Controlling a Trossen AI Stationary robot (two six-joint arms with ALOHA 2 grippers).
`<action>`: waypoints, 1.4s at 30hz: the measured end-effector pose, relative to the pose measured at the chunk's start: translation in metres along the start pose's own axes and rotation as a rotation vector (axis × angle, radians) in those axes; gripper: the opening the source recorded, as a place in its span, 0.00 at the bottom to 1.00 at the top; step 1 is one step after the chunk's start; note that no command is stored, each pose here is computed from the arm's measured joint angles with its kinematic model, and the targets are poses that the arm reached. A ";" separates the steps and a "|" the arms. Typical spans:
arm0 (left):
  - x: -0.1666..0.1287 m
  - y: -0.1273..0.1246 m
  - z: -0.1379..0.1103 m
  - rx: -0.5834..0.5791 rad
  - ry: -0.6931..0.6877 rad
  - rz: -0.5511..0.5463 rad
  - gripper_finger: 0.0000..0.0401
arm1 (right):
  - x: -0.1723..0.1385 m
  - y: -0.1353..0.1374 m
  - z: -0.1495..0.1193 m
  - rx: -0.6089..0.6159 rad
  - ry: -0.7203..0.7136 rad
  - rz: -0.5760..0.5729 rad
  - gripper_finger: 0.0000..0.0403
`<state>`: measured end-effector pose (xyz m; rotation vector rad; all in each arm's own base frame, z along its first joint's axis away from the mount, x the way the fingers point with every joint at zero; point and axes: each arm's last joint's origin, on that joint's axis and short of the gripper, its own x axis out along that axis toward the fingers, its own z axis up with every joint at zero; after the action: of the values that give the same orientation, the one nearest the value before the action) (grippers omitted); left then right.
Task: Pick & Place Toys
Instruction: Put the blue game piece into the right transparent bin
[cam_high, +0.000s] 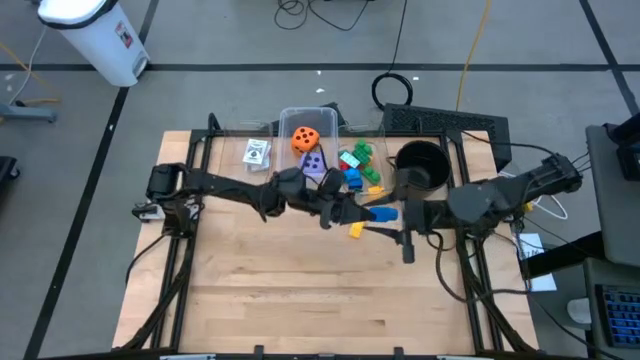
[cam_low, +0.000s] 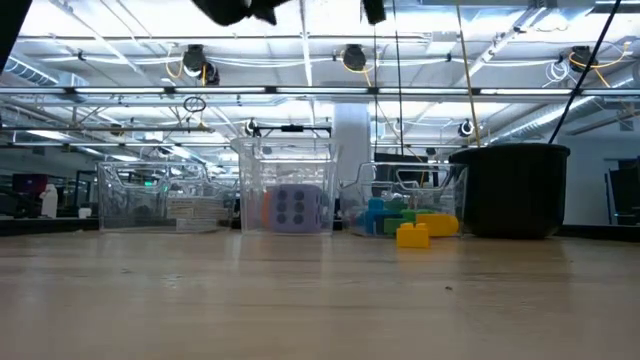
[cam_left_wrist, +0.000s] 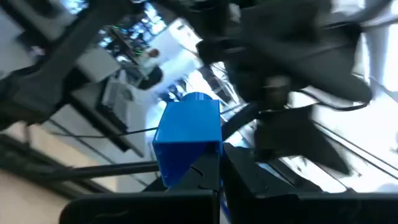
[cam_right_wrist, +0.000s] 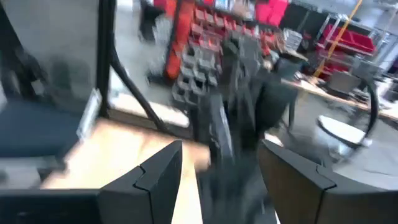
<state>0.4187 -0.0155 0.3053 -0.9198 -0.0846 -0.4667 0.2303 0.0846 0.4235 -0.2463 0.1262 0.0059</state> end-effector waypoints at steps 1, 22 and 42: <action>0.002 -0.003 0.005 0.010 0.008 -0.016 0.01 | -0.004 0.001 0.001 -0.029 0.028 -0.005 0.50; 0.019 -0.024 0.049 0.065 0.111 0.017 0.01 | -0.027 0.003 -0.005 -0.141 0.195 -0.216 0.56; 0.013 -0.016 0.062 0.026 0.089 0.038 0.01 | -0.039 -0.002 -0.013 -0.140 0.274 -0.220 0.46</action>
<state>0.4312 0.0203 0.3581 -0.8722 0.0076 -0.4697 0.1903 0.0794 0.4162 -0.3994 0.3719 -0.2389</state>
